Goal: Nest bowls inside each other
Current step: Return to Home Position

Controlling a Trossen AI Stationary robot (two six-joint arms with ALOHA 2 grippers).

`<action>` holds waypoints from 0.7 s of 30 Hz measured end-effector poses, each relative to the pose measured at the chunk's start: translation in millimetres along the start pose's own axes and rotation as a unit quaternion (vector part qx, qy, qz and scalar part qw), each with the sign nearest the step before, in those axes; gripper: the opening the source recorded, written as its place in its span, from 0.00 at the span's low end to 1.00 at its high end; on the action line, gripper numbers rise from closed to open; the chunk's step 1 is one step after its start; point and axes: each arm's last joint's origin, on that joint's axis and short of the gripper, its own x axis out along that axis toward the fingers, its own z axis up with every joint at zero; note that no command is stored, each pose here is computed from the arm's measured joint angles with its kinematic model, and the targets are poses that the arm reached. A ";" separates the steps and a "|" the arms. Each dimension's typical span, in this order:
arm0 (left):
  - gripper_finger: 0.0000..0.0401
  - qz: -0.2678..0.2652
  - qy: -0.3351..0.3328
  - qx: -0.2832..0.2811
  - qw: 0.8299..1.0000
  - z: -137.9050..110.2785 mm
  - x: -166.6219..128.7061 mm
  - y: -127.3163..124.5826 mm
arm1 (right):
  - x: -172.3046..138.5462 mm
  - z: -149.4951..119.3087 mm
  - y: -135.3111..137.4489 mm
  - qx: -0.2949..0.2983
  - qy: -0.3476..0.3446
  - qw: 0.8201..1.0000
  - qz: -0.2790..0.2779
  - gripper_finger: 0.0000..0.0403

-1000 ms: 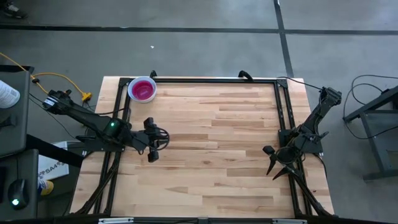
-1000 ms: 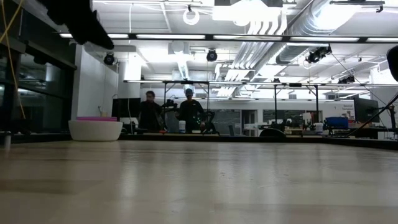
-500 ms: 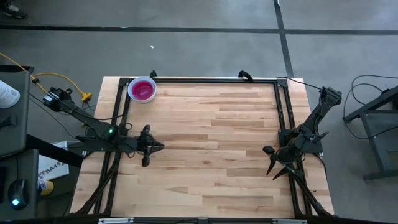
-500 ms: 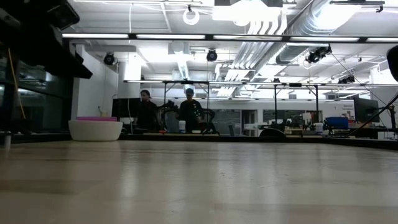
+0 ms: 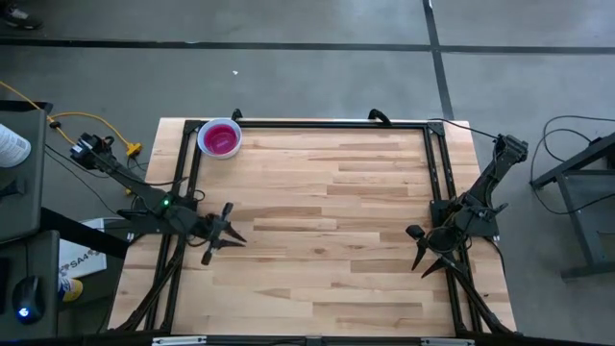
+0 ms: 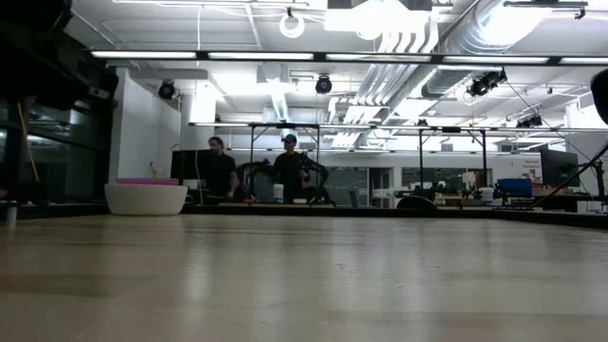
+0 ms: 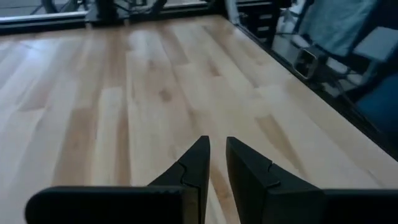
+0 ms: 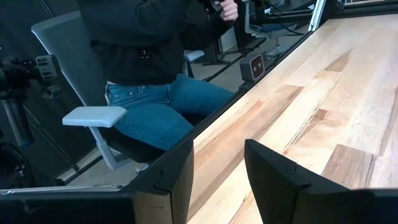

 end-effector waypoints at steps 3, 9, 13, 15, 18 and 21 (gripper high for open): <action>0.13 -0.010 -0.001 0.002 1.000 -8.5 -2.3 1.0 | 0.0 0.0 0.0 0.000 0.000 1.000 0.000 0.34; 0.13 -0.011 -0.007 -0.004 1.000 -21.8 -6.8 3.9 | 0.0 0.0 0.0 0.000 0.000 1.000 0.000 0.34; 0.13 -0.012 -0.020 -0.007 1.000 -27.4 -10.4 5.6 | 0.0 0.1 0.0 0.000 0.000 1.000 0.000 0.34; 0.13 -0.013 -0.027 -0.009 1.000 -28.6 -12.2 6.2 | 0.0 0.0 0.0 0.000 0.000 1.000 0.000 0.34; 0.13 -0.013 -0.032 -0.010 0.999 -29.2 -14.7 7.0 | 0.0 0.0 0.0 0.000 0.000 1.000 0.000 0.34; 0.13 -0.013 -0.031 -0.010 0.999 -30.2 -17.1 7.9 | 0.0 0.0 0.0 0.000 0.000 1.000 0.000 0.34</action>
